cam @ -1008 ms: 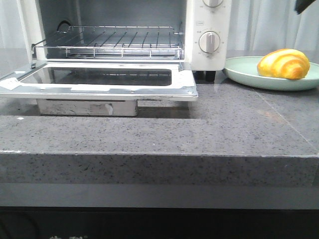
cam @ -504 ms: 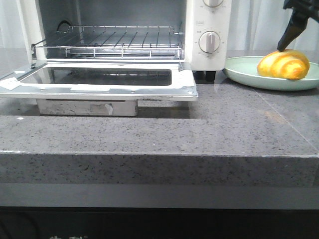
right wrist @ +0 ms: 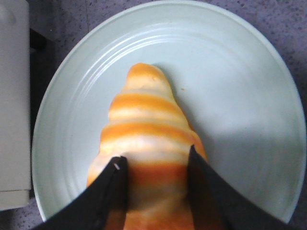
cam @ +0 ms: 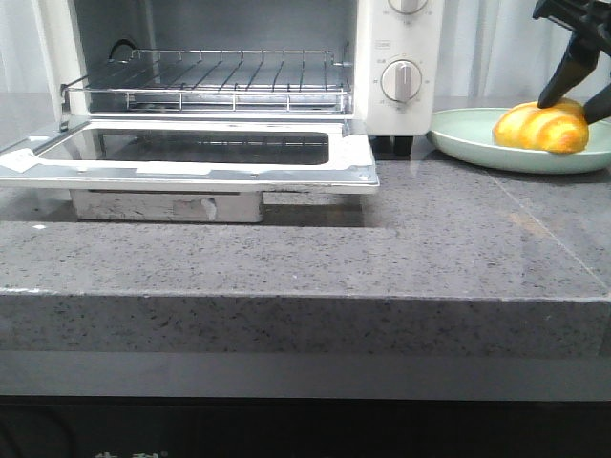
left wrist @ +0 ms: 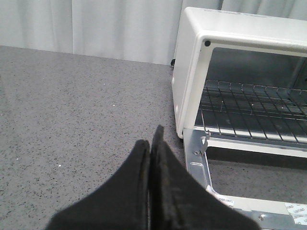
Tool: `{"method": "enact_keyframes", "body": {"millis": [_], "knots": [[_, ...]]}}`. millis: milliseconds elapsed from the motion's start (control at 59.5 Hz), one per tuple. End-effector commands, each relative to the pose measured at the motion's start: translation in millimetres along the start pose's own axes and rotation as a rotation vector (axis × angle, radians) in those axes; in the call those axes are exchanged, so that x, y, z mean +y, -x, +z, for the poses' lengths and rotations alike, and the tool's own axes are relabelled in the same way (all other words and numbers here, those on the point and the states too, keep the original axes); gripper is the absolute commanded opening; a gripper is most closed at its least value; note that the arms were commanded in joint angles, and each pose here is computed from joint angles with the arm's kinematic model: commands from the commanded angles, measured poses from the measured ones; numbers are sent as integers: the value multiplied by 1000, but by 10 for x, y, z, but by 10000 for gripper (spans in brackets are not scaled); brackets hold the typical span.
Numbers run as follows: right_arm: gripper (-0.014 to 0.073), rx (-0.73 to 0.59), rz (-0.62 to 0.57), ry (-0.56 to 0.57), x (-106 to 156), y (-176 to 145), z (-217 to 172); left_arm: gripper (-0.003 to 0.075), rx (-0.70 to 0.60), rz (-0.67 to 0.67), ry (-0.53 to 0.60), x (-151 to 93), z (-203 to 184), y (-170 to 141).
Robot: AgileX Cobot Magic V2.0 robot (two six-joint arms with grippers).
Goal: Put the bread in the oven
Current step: 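Lower the right gripper onto the striped bread on the green plate and grasp, then lift the bread with the right gripper and carry it toward the oven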
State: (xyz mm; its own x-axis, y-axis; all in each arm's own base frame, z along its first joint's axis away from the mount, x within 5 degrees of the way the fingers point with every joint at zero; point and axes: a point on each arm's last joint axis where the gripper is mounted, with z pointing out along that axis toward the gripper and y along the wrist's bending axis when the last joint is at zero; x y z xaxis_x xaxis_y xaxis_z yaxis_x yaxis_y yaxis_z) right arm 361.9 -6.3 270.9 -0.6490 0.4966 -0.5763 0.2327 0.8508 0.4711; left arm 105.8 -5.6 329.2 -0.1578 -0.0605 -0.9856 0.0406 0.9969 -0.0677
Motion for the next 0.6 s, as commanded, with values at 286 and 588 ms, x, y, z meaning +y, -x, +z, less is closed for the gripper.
{"method": "enact_keyframes", "body": {"millis": [286,588], "knots": [[194,-186,-73,97,294,196,-760,-20,-97,-10,-9,-12,-23,154],[194,-211,-202,151,360,-227,-1623,-20,-97,-10,-9,-12,-23,154]]}}
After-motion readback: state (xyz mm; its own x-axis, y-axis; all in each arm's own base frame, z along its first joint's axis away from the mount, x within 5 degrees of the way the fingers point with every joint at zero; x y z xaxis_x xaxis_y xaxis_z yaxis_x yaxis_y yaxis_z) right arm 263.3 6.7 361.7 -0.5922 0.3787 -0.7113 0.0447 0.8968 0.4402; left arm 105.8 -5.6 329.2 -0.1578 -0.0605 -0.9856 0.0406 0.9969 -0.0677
